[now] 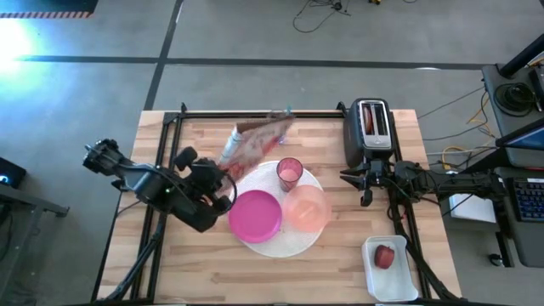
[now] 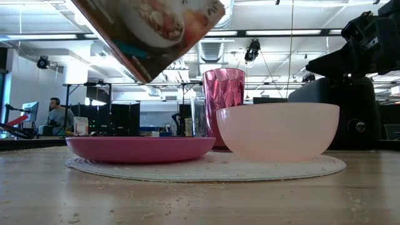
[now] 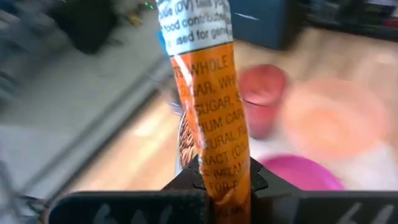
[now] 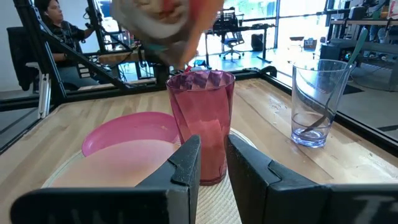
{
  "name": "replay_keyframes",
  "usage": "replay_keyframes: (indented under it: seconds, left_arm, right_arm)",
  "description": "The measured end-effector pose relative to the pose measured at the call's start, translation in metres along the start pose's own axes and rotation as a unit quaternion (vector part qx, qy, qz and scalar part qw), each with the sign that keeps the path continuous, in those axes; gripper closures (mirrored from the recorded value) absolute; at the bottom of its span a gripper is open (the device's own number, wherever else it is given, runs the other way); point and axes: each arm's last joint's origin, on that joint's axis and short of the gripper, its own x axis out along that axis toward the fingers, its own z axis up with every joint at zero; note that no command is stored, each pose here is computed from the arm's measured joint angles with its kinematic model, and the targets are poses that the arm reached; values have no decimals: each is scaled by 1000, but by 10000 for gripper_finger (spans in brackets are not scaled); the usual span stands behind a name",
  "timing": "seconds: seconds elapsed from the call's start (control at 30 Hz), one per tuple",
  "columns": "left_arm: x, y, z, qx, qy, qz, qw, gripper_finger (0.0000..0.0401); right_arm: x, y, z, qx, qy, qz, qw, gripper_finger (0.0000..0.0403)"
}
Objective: Arrange a breakfast setting
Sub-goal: Pour the cereal from the cereal box into the orange bowl
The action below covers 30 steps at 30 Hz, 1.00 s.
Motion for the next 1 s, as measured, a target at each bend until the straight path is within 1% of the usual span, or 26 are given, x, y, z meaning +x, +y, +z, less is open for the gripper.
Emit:
replay_keyframes:
  seconds: [0.13, 0.27, 0.43, 0.6, 0.73, 0.87, 1.0]
  left_arm:
    - [-12, -3, 12, -23, 29, -56, 998, 401]
    - [-20, -10, 23, -47, 60, -107, 991, 401]
    - [-26, -23, 36, -73, 98, -162, 979, 401]
    - [-27, -44, 45, -72, 144, -212, 964, 401]
    - [-24, -61, 48, -62, 189, -241, 950, 401]
    - [-19, -74, 48, -62, 214, -228, 948, 401]
    - [-13, -79, 44, -73, 258, -243, 932, 401]
  right_arm:
    - [0, 0, 0, 0, 0, 0, 1000, 335]
    - [0, 0, 0, 0, 0, 0, 1000, 335]
    - [0, 0, 0, 0, 0, 0, 1000, 335]
    - [0, 0, 0, 0, 0, 0, 1000, 335]
    - [0, 0, 0, 0, 0, 0, 1000, 335]
    - [0, 0, 0, 0, 0, 0, 1000, 335]
    - [0, 0, 0, 0, 0, 0, 1000, 335]
